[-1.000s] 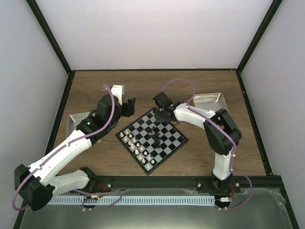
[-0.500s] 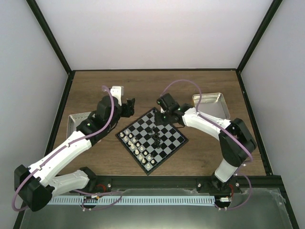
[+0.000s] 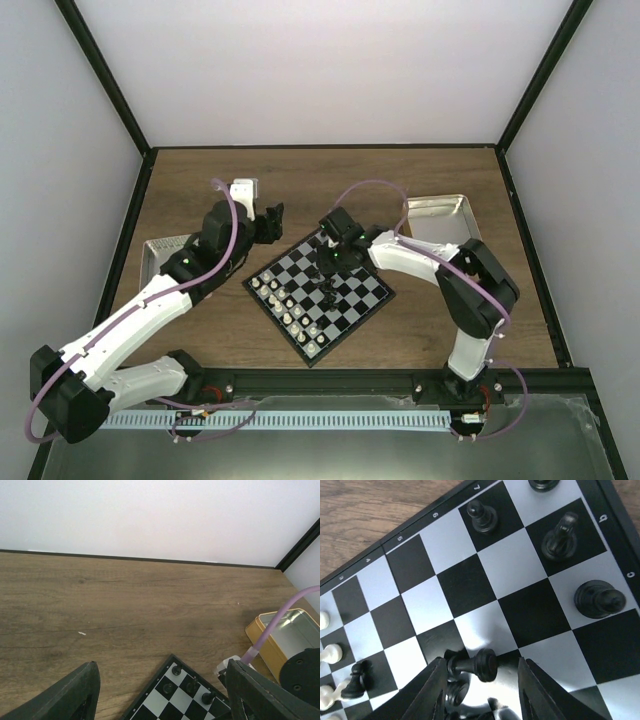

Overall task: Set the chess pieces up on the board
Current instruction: Pick up the chess piece from the chessboard.

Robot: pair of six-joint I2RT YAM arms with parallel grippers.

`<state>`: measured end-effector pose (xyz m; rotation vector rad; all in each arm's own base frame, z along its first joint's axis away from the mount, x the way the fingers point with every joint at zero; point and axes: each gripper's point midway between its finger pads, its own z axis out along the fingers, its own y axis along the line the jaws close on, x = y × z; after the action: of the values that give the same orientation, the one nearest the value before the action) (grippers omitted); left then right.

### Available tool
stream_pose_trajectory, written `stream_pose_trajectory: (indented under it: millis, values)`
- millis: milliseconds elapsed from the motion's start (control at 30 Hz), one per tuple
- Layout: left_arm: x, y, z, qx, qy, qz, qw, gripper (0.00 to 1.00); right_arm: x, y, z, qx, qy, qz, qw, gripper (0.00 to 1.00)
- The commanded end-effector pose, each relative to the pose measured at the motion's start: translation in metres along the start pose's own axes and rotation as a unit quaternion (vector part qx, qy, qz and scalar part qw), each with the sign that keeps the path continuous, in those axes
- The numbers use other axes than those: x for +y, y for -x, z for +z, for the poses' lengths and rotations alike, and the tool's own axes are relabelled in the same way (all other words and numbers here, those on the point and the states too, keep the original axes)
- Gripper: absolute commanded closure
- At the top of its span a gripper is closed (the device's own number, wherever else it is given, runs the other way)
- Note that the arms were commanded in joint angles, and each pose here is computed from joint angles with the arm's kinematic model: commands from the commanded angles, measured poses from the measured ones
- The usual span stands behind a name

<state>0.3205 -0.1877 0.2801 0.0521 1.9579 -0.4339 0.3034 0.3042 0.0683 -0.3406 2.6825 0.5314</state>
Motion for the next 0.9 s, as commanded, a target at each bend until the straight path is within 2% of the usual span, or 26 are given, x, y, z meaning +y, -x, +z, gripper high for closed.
stream_pose_trajectory:
  millis: [0, 467, 867]
  values:
    - [0.002, 0.000, 0.000, -0.005, 0.000, -0.004, 1.000, 0.29, 0.003, 0.002, 0.012, -0.002, -0.002, 0.018, 1.000, 0.62]
    - [-0.001, -0.009, 0.004, 0.007, -0.008, -0.010, 1.000, 0.29, -0.005, -0.007, 0.025, 0.002, -0.011, 0.039, 0.999, 0.76]
    - [-0.014, -0.086, 0.022, 0.108, -0.074, -0.112, 0.985, 0.29, -0.004, -0.006, 0.025, -0.019, 0.005, 0.076, 0.997, 0.87]
